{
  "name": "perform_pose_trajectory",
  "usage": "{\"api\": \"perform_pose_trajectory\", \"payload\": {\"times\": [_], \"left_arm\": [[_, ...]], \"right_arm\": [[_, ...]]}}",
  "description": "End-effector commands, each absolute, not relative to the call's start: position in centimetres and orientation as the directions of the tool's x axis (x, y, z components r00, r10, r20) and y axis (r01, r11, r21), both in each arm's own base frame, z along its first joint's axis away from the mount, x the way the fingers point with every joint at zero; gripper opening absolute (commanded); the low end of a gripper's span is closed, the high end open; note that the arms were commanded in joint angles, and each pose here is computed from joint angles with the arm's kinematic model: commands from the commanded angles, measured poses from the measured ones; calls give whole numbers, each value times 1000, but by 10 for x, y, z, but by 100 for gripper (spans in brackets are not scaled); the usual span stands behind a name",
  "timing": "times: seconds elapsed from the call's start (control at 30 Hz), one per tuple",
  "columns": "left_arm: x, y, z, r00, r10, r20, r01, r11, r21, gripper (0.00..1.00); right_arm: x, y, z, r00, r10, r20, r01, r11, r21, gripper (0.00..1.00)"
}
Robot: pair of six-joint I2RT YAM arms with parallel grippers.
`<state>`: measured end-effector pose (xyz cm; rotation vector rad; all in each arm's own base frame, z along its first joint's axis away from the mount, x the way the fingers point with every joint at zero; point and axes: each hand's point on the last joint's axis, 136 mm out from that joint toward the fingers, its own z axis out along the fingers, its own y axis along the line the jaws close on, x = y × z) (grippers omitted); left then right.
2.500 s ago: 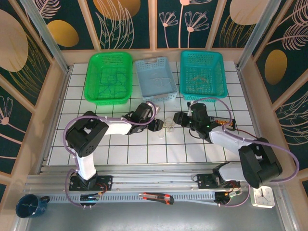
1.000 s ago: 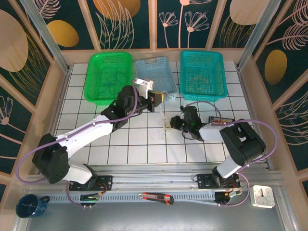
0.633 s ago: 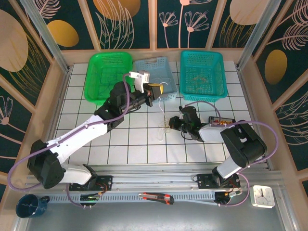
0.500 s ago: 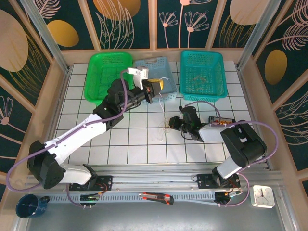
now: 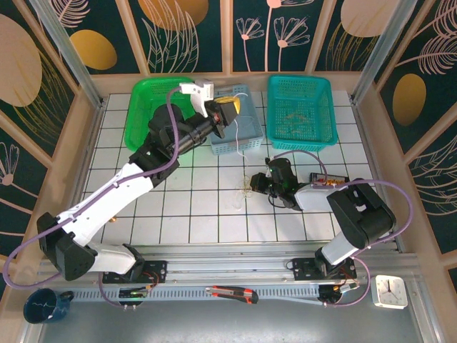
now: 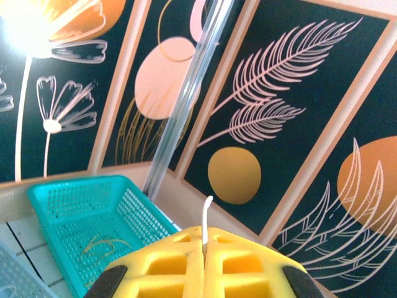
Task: Untangle the cables
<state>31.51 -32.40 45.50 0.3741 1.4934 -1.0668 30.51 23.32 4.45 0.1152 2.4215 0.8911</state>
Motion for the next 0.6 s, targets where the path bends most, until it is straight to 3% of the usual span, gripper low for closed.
{"api": "perform_pose_trajectory", "payload": {"times": [0.0,0.3,0.57], "left_arm": [[318,-320,480,-170,-340,-925,755,558,-344,0],[331,-317,525,-36,-299,-954,735,639,-228,0],[356,-324,536,24,-237,-971,691,706,-155,0]], "right_arm": [[300,232,35,-847,247,-471,-103,792,601,0],[297,231,33,-848,248,-468,-100,793,601,0],[296,233,40,-843,251,-476,-110,786,608,0]]}}
